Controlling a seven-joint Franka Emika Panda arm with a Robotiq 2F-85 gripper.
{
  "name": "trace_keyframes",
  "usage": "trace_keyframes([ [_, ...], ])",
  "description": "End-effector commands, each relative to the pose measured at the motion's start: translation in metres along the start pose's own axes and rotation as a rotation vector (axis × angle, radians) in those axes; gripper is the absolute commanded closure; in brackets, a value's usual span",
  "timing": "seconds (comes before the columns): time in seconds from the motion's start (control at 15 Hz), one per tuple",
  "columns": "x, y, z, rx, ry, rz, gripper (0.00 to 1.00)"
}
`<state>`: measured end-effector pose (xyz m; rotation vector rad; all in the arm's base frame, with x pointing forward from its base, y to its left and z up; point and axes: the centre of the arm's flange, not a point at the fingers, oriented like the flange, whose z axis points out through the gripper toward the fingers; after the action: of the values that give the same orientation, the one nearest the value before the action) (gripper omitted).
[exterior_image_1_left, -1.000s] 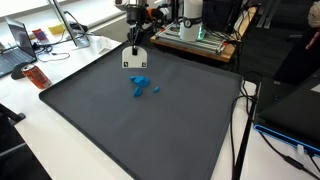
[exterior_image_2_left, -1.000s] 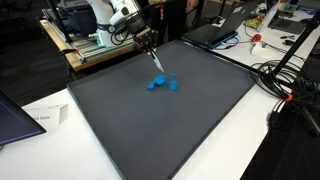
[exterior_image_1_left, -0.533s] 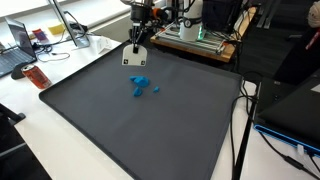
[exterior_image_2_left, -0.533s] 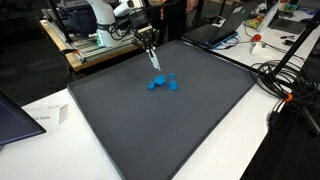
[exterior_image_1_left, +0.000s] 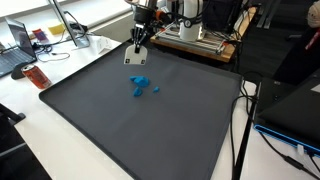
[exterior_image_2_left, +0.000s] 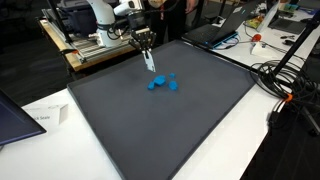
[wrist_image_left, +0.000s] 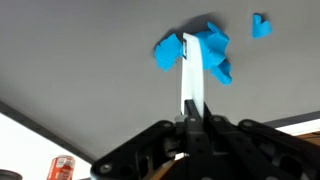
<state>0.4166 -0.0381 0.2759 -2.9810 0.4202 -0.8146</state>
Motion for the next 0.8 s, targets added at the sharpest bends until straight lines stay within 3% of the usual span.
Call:
trace_keyframes([
  [0.0, 0.025, -0.027, -0.036, -0.049, -0.037, -0.077, 0.99],
  [0.47, 0.021, -0.044, -0.032, -0.05, -0.088, -0.23, 0.99],
  [0.73, 0.02, -0.035, -0.03, -0.063, -0.1, -0.252, 0.99],
])
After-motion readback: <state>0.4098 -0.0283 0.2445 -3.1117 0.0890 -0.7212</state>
